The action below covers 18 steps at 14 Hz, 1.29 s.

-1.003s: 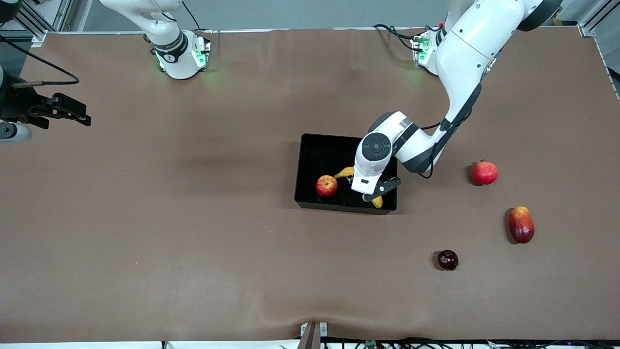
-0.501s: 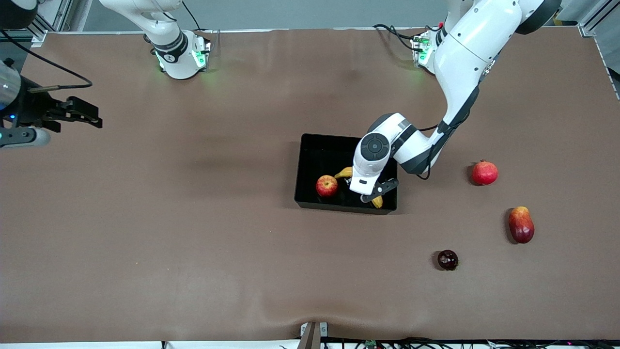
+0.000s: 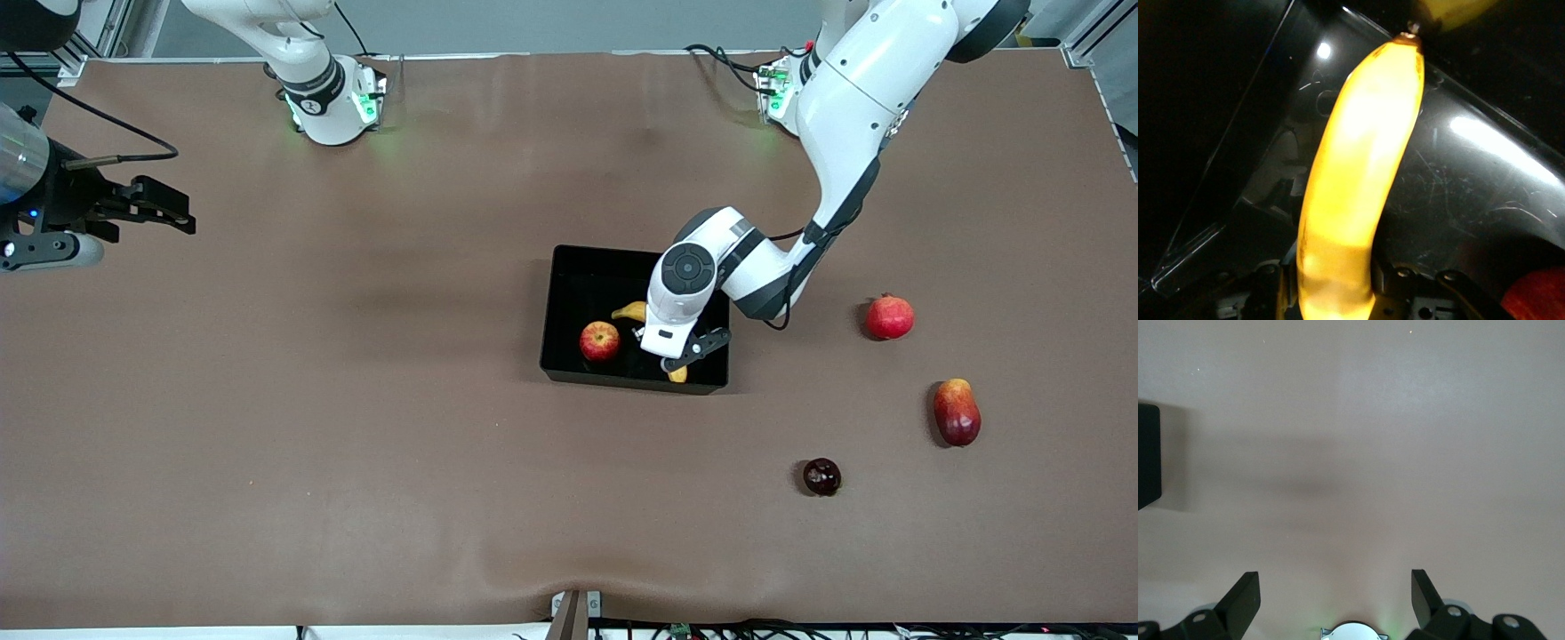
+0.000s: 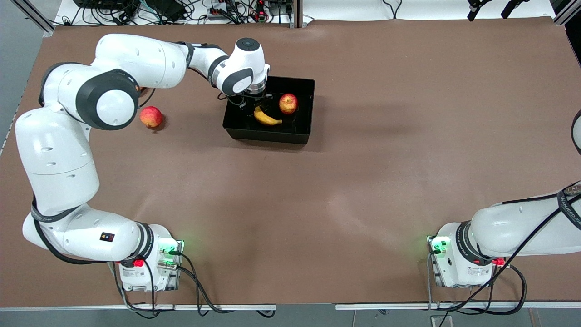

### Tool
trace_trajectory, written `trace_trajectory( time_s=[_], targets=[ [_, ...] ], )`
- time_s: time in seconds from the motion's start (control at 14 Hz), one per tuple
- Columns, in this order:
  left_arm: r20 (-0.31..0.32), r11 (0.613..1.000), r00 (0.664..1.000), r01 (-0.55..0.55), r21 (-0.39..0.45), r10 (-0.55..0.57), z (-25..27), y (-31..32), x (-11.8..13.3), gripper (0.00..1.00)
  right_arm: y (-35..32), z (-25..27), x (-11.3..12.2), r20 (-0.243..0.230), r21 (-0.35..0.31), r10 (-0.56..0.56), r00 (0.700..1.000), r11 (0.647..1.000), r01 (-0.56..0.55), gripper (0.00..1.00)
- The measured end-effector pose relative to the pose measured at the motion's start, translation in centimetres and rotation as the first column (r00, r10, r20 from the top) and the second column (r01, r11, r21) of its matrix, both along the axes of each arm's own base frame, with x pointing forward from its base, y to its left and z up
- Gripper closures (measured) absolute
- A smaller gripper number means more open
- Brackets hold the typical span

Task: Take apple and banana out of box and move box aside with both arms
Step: 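Lift the banana out of the tray with the left gripper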

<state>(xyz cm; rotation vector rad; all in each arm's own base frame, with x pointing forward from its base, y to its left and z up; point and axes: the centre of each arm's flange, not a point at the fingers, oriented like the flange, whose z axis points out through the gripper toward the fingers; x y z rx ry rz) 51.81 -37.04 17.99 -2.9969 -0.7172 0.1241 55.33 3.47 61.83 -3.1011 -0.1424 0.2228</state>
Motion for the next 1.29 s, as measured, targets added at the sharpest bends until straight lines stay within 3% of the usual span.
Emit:
trace_trajectory(
  time_s=[0.93,1.29],
  targets=[
    [0.053,0.995,0.998,-0.045,0.089,0.041,12.5,0.0,3.5,0.59,-0.1,0.0,0.0,-0.001,0.0,-0.002,1.0,1.0,0.002,0.0],
    [0.089,0.996,0.995,-0.045,0.071,0.039,17.4,3.7,5.9,0.59,-0.1,0.0,0.0,-0.001,0.0,-0.002,1.0,1.0,0.002,0.0]
  ],
)
